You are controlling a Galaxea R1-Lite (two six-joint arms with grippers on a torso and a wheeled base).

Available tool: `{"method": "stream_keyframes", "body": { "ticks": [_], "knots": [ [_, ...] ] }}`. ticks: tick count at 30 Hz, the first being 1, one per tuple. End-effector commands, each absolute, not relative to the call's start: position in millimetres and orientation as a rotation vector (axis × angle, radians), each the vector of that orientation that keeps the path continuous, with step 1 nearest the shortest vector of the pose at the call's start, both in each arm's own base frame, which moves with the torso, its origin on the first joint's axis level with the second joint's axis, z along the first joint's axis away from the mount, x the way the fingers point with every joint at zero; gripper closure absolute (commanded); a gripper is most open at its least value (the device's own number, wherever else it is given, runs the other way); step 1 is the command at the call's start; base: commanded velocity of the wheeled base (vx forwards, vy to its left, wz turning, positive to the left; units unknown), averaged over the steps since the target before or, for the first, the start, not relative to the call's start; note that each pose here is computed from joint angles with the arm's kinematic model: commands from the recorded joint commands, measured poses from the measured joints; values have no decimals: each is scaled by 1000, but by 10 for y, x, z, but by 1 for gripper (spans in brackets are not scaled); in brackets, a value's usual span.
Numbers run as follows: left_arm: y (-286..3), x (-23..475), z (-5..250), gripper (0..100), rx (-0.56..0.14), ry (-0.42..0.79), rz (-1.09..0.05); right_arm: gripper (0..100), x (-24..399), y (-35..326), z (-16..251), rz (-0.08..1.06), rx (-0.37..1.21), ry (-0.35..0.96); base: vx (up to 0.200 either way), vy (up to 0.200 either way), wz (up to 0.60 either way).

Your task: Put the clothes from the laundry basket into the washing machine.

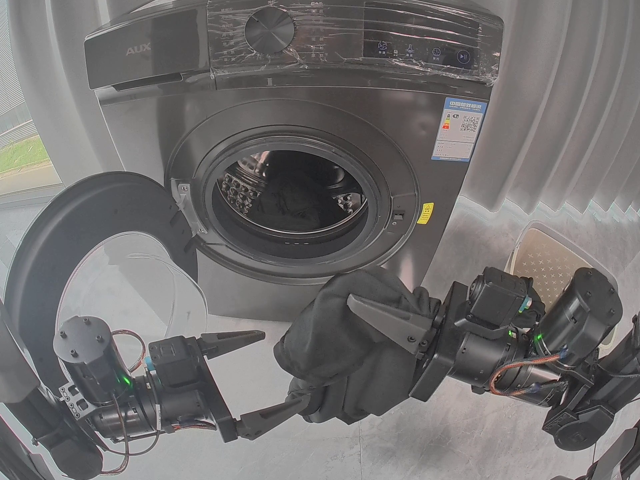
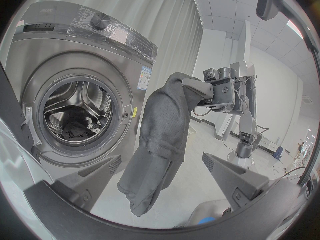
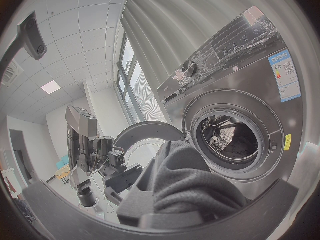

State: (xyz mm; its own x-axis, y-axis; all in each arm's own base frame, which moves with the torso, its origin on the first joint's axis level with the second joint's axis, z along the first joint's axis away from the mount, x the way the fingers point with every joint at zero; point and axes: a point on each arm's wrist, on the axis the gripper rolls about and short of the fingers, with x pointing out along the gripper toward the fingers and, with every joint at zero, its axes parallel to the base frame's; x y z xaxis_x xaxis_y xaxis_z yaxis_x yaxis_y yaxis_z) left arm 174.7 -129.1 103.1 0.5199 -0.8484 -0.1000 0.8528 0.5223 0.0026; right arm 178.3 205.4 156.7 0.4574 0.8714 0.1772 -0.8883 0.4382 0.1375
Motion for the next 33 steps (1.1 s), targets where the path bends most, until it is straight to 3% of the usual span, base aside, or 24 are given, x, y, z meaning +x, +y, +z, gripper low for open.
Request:
{"method": "stream_keyframes", "body": {
  "ticks": [1, 24, 33],
  "knots": [
    [-1280, 1730, 1006, 0, 56, 104, -1022, 100, 1784, 2057, 1563, 1096, 222, -83, 0, 0, 0],
    [-1279, 1735, 1009, 0, 55, 103, -1020, 100, 1860, 2044, 1576, 1050, 221, -99, 0, 0, 0],
    [-1267, 1699, 839, 0, 87, 181, -1074, 100, 1840, 2076, 1600, 1054, 227, -108, 0, 0, 0]
  ]
}}
